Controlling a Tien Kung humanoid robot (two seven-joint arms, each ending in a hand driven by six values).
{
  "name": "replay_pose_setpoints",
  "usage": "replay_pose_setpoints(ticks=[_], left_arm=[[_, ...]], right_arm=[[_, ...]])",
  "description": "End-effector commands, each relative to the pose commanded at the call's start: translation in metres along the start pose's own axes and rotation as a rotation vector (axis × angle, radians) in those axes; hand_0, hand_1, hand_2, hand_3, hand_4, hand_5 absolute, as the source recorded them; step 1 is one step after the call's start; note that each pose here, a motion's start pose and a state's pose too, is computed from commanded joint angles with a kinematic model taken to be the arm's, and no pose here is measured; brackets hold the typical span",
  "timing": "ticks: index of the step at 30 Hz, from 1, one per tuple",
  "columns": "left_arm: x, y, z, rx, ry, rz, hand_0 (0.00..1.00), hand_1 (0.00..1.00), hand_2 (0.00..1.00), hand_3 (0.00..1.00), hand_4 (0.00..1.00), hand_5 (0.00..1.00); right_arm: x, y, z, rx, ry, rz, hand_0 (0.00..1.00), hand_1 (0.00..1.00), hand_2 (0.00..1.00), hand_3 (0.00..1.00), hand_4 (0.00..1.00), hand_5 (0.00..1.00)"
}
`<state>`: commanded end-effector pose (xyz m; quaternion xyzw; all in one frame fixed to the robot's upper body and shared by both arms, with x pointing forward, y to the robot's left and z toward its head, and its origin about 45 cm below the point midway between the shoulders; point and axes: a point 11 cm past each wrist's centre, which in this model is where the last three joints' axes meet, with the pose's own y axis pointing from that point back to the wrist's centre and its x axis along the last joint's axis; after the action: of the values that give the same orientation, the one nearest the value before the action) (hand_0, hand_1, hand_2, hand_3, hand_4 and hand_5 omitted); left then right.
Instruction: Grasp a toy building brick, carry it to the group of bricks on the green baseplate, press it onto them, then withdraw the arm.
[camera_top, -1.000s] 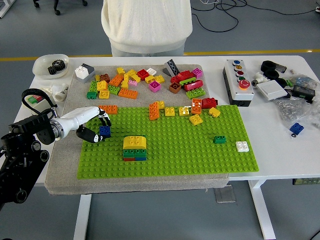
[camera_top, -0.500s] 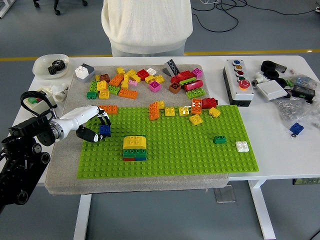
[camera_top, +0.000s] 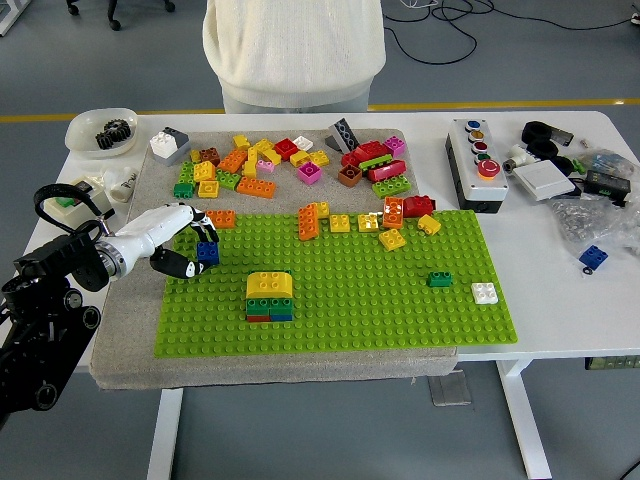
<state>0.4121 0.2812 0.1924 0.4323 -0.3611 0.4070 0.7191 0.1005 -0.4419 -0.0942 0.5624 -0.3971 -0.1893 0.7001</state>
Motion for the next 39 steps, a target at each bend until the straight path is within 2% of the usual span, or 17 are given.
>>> replay_pose_setpoints(ticks=[39], left_arm=[[0.025, 0.005, 0.008, -0.024, -0.032, 0.046, 0.998, 0.718, 0.501, 0.525, 0.767, 0.002]], right_arm=[[0.002, 0.000, 0.001, -0.003, -0.008, 0.005, 0.749, 0.648, 0.728, 0.633, 0.896, 0.478]])
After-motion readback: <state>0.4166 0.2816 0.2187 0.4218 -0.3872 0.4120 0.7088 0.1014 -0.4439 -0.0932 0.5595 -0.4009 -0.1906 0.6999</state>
